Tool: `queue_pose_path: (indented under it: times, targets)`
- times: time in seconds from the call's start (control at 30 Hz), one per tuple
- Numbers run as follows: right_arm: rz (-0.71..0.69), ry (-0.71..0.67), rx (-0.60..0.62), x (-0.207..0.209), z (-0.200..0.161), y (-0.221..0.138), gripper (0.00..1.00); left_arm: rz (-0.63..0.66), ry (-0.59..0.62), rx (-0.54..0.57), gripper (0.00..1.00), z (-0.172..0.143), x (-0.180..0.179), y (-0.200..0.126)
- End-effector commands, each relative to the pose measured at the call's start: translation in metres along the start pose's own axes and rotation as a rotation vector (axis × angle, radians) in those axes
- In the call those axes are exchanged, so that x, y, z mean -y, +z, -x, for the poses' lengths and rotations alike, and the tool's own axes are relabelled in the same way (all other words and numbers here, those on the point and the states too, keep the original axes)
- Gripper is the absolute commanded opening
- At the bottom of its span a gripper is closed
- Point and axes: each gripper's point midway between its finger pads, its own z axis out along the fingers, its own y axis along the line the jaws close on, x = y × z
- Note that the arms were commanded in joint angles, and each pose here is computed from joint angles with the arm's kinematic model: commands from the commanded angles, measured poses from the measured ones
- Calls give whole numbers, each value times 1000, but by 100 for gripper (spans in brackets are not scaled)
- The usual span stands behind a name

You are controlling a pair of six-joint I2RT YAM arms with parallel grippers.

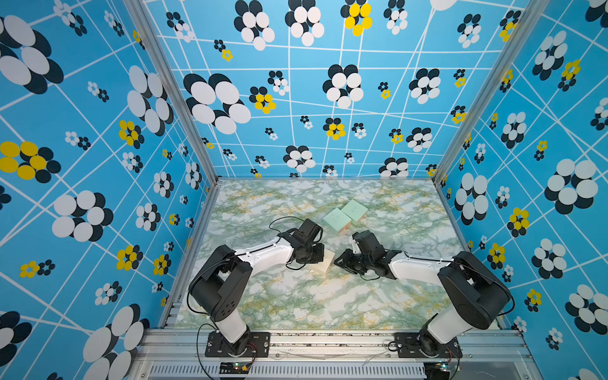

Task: Take out the earrings from the drawer-style jewelry box
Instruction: Open the drawer in the jewelry box.

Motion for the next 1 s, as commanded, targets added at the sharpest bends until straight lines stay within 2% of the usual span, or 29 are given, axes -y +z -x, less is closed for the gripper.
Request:
queue_pose_path:
  times: [0.0,0.23,0.97]
  targets:
    - [35,-2,11,-13,5,1,27,75,-18,-66,0,-17,-22,15]
    - [41,10,12,-12,4,4,26,99,-14,-88,0,-23,-29,17]
    - [56,40,-2,-14,3,13,24,51,-8,-110,0,-22,-23,19]
